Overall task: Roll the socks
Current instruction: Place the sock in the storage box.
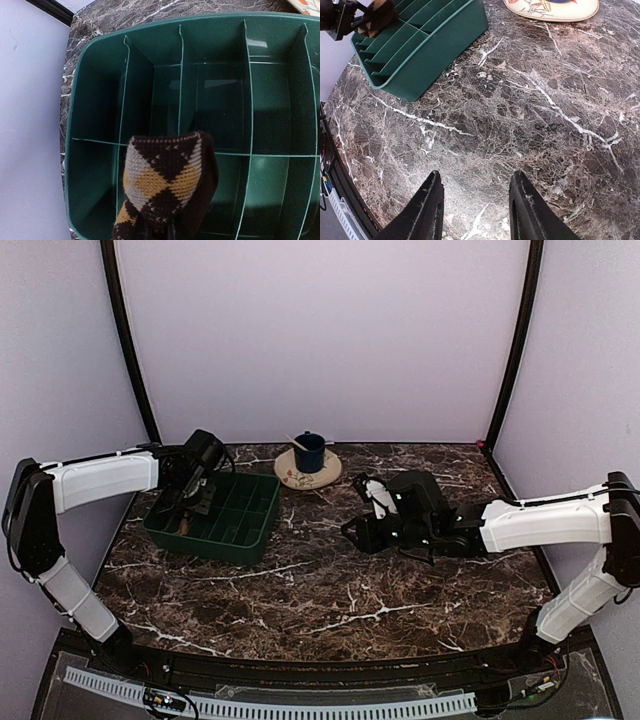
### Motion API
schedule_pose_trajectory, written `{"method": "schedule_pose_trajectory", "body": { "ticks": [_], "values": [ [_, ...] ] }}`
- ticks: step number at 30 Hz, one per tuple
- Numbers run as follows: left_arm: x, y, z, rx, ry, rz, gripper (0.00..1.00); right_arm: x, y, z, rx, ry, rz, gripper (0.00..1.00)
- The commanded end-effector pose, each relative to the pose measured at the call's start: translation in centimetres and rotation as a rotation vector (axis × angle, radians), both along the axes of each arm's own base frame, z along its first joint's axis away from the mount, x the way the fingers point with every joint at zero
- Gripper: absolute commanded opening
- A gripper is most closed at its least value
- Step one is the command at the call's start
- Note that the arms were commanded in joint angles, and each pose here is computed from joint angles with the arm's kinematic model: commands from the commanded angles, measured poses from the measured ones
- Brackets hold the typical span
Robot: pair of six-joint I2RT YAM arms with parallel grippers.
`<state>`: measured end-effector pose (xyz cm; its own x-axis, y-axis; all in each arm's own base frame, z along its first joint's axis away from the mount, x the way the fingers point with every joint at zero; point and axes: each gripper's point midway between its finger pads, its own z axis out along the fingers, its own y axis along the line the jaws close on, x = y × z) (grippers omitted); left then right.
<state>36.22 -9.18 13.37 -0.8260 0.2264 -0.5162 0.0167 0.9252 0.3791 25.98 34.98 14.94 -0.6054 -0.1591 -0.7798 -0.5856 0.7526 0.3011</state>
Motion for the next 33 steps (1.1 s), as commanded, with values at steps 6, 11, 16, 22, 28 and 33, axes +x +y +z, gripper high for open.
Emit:
{"method": "schedule_pose_trajectory", "body": {
  "ticks": [6,11,16,22,28,33],
  "values": [
    [-2.2,-0.6,-2.0,0.012,0.069,0.004,0.0,-0.1,0.9,0.6,0.033,-0.026,0.027,0.41],
    [-2.8,-1.9,-3.6,0.009,0.121,-0.021,0.0,-0.1,0.9,0.5,0.033,-0.027,0.028,0.41],
    [-3.2,-2.7,-5.0,0.014,0.154,-0.033,0.0,-0.1,0.8,0.6,0.033,-0.031,0.029,0.41],
    [-3.0,-3.2,-5.9,-0.001,0.174,-0.04,0.0,-0.2,0.6,0.6,0.029,-0.035,0.028,0.42],
    [-2.8,-3.9,-6.7,-0.087,0.207,-0.044,0.0,-0.2,0.5,0.9,0.028,-0.039,0.026,0.42],
    [-2.3,-3.4,-6.9,-0.143,0.216,-0.032,0.0,-0.1,0.6,0.9,0.025,-0.04,0.028,0.42]
  ]
}}
